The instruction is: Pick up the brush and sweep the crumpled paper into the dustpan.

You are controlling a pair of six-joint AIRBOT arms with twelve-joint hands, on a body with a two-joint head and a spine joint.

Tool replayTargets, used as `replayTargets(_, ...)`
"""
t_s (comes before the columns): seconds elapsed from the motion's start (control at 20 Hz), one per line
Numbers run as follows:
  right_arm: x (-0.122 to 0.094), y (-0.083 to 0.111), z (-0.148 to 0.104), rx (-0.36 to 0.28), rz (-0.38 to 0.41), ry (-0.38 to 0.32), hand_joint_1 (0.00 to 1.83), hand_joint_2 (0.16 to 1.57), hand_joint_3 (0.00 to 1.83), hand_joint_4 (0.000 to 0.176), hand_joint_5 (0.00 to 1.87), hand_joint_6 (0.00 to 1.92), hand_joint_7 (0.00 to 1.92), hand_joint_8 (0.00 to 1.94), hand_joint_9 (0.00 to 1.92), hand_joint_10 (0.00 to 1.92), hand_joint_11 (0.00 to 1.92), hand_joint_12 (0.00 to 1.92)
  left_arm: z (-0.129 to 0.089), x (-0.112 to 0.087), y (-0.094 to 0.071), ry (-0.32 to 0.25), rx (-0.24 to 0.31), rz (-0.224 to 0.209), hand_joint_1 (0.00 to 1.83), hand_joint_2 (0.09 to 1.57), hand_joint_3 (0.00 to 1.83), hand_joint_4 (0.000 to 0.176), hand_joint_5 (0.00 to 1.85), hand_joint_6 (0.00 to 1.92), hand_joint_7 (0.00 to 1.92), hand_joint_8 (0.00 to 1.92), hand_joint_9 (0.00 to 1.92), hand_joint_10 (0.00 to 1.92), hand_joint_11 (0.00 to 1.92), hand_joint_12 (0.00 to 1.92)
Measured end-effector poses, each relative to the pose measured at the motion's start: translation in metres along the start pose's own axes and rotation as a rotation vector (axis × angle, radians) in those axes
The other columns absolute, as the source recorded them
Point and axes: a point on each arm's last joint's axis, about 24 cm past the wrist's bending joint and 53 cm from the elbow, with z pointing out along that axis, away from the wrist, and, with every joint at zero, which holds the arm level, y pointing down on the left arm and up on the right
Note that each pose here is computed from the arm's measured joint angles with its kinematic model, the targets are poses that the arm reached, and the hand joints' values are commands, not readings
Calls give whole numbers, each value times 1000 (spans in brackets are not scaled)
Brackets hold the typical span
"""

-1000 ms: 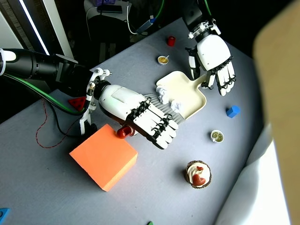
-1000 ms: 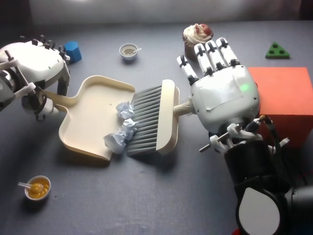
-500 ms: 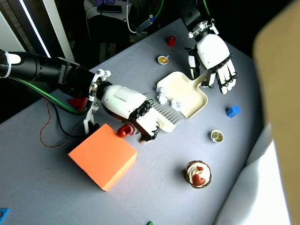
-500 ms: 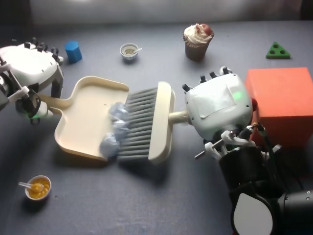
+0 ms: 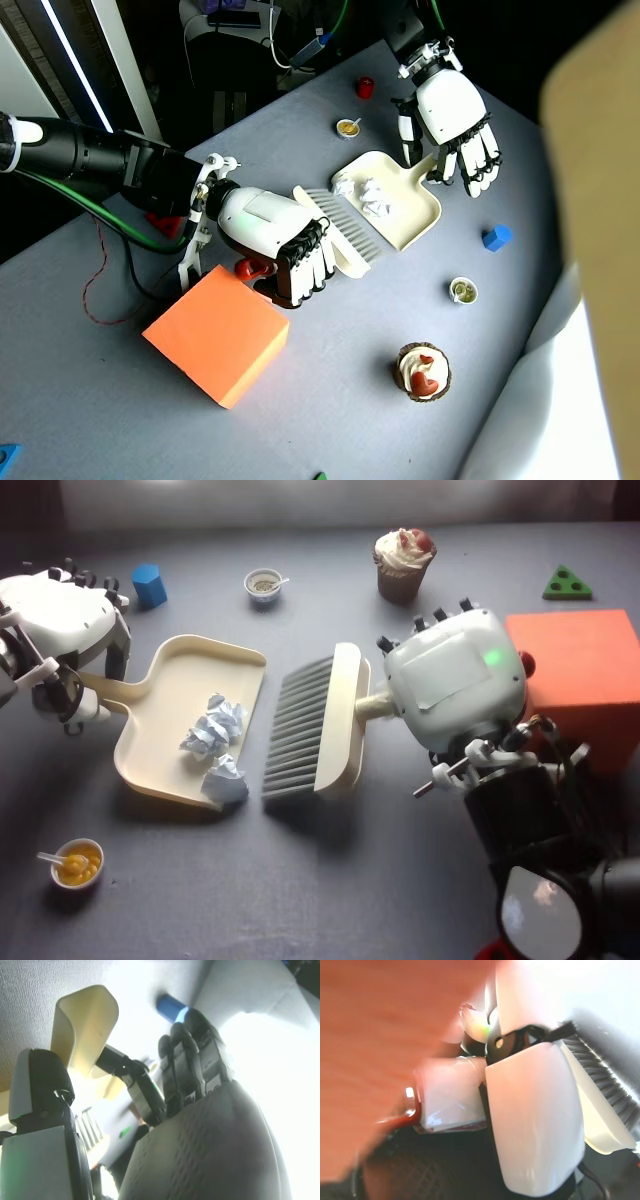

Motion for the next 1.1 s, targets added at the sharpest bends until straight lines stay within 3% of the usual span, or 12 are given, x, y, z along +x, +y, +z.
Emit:
replayTargets(0.3,-25,11,9,-26,-82,-55,1508,1154,0,175,1081,1921,1198,1941,1255,1921,1251,1921,0,-1,0,-3,-1,-1,1142,1113,1,0,989,956,289,2,245,3,88,526)
replayTargets(0.5,-47,25,16,-42,-91,-73,1488,1151,0,176,1061,1921,1168,1941,1223,1921,1217,1921,-1,1,-2,4,4,-3,1154,1114,0,0,987,958,273,7,236,8,69,551)
replayTargets(0.8,-44,29,29,-42,-149,91,1451,1144,0,176,1059,1921,1147,1941,1183,1921,1172,1921,-1,4,-3,9,5,-5,1135,1122,1,0,971,987,267,0,239,0,68,552)
replayTargets(0.9,-33,40,25,-95,-227,151,1472,1143,0,176,1083,1921,1155,1941,1190,1921,1189,1921,-1,3,-3,8,5,-4,1128,1123,0,0,970,990,268,5,230,4,54,552)
replayTargets(1.1,-15,54,17,-156,-264,229,1460,1146,1,176,1094,1921,1175,1941,1227,1921,1228,1921,-1,3,-3,8,4,-5,1125,1129,2,0,956,1012,252,2,222,1,68,553)
